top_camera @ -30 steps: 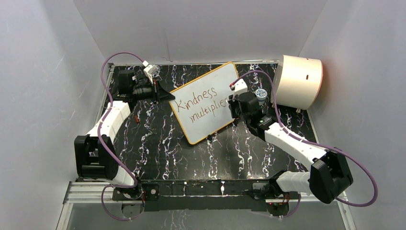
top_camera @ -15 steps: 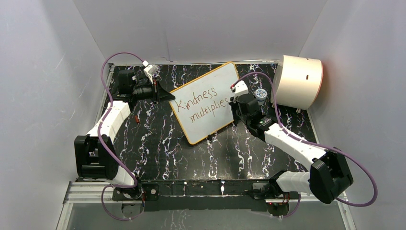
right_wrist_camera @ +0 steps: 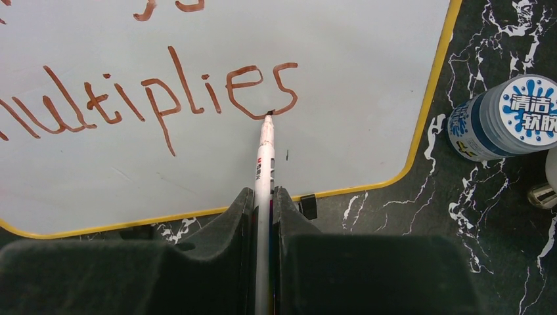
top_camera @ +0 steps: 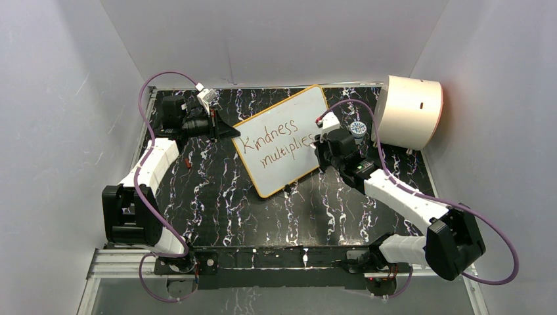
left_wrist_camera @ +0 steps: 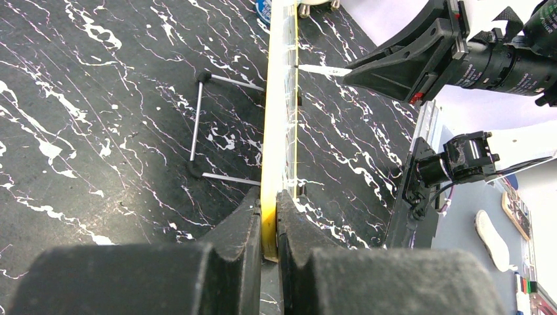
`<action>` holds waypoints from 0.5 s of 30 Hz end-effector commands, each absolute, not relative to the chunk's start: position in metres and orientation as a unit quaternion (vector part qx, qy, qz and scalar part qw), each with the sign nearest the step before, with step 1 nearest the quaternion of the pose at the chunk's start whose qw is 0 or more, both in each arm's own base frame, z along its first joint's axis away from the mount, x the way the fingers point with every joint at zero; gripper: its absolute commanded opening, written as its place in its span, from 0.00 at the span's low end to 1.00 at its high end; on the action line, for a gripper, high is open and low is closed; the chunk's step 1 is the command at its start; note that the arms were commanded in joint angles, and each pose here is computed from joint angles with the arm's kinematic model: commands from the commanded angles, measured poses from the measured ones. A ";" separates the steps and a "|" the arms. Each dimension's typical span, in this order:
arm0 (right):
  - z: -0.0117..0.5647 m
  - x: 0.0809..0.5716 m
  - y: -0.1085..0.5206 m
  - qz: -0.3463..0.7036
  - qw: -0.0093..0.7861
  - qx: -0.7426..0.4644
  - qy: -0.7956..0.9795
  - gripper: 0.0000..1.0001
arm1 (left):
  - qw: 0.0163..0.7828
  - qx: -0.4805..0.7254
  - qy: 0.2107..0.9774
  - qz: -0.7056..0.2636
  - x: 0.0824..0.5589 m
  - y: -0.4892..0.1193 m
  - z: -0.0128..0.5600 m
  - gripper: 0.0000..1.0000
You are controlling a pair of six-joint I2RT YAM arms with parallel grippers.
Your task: Write a sentence on the whiteboard
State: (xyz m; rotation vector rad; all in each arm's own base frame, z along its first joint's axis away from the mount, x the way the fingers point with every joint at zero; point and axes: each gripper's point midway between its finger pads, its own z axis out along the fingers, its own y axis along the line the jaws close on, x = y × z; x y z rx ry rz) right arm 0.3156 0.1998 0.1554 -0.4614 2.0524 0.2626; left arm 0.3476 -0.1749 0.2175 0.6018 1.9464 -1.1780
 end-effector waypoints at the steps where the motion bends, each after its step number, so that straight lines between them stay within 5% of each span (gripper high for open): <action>1: 0.191 0.327 0.213 0.148 0.539 -0.166 0.813 0.00 | 0.306 0.231 0.808 -0.448 0.325 -0.184 0.161 0.00; 15: 0.193 0.325 0.187 0.111 0.551 -0.134 0.816 0.00 | 0.306 0.230 0.809 -0.446 0.326 -0.183 0.160 0.00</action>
